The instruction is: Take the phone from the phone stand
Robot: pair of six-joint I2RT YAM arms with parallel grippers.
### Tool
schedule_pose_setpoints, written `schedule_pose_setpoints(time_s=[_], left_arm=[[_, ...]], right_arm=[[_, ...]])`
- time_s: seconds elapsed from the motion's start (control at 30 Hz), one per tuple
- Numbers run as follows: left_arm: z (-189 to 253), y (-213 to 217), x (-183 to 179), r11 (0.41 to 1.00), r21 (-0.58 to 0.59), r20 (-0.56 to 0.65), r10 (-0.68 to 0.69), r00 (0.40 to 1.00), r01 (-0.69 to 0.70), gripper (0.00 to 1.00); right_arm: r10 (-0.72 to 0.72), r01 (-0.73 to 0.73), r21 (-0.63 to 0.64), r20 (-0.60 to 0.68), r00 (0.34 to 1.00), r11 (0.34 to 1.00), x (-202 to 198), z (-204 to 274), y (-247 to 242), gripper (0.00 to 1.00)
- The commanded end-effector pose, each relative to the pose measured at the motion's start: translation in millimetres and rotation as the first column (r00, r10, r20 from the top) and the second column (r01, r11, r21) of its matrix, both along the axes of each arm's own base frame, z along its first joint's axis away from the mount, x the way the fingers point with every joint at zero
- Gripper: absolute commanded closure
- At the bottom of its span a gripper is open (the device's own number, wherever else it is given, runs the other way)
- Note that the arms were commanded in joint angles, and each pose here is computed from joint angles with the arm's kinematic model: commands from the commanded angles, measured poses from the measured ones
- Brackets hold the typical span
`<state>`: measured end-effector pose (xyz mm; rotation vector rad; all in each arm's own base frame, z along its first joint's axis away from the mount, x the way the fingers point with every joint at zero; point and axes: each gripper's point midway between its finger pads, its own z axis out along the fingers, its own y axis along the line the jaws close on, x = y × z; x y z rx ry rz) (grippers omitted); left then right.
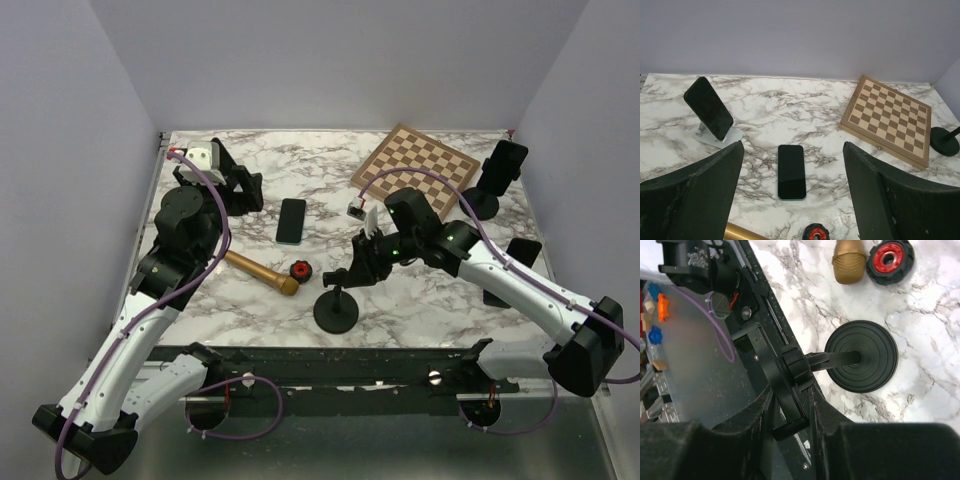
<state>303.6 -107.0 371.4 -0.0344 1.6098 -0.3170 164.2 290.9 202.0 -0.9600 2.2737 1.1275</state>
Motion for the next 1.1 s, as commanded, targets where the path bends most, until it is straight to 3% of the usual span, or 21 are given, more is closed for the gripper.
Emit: schedule_pose_setpoints(time_s=[0.0, 0.13, 0.3, 0.4, 0.57, 0.77, 1.0, 1.07], left_arm=[[9, 0, -2, 1.0, -0.008, 0.007, -0.006, 1.0, 0.006, 0.12], [9, 1, -2, 1.0, -0.005, 0.006, 0.0, 1.0, 0.0, 0.12], [7, 1, -1, 1.0, -0.003, 0.004, -0.003, 1.0, 0.003, 0.11], [6, 0, 0, 1.0, -0.001, -0.001, -0.003, 1.0, 0.003, 0.11], [1, 1, 4, 1.0, 0.007, -0.012, 0.009, 1.0, -0.009, 0.1], [-14, -1, 15, 0.999, 0.033, -0.05, 0.029, 0.998, -0.028, 0.09], [-48, 1, 44, 0.995, 0.067, -0.18, 0.09, 0.979, -0.079, 0.08], [-59, 8, 53, 0.992, 0.073, -0.219, 0.121, 0.968, -0.107, 0.01]], right_arm=[[0.113, -0.114, -0.019, -0.062, 0.992, 0.993, -18, -13, 8, 0.76], [0.11, -0.112, -0.036, -0.058, 0.992, 0.993, -18, -18, 12, 0.65], [0.038, -0.039, 0.016, 0.034, 0.999, 0.999, -8, 4, 12, 0.19], [-0.06, 0.054, 0.053, 0.118, 0.991, 0.997, 5, 23, 7, 0.01], [-0.312, 0.295, 0.107, 0.215, 0.926, 0.949, 36, 49, -12, 0.0], [-0.638, 0.603, 0.209, 0.238, 0.732, 0.77, 61, 65, -61, 0.0], [-0.763, 0.7, 0.311, 0.193, 0.617, 0.644, 51, 76, -99, 0.0], [-0.782, 0.717, 0.317, 0.183, 0.596, 0.621, 47, 74, -108, 0.0]])
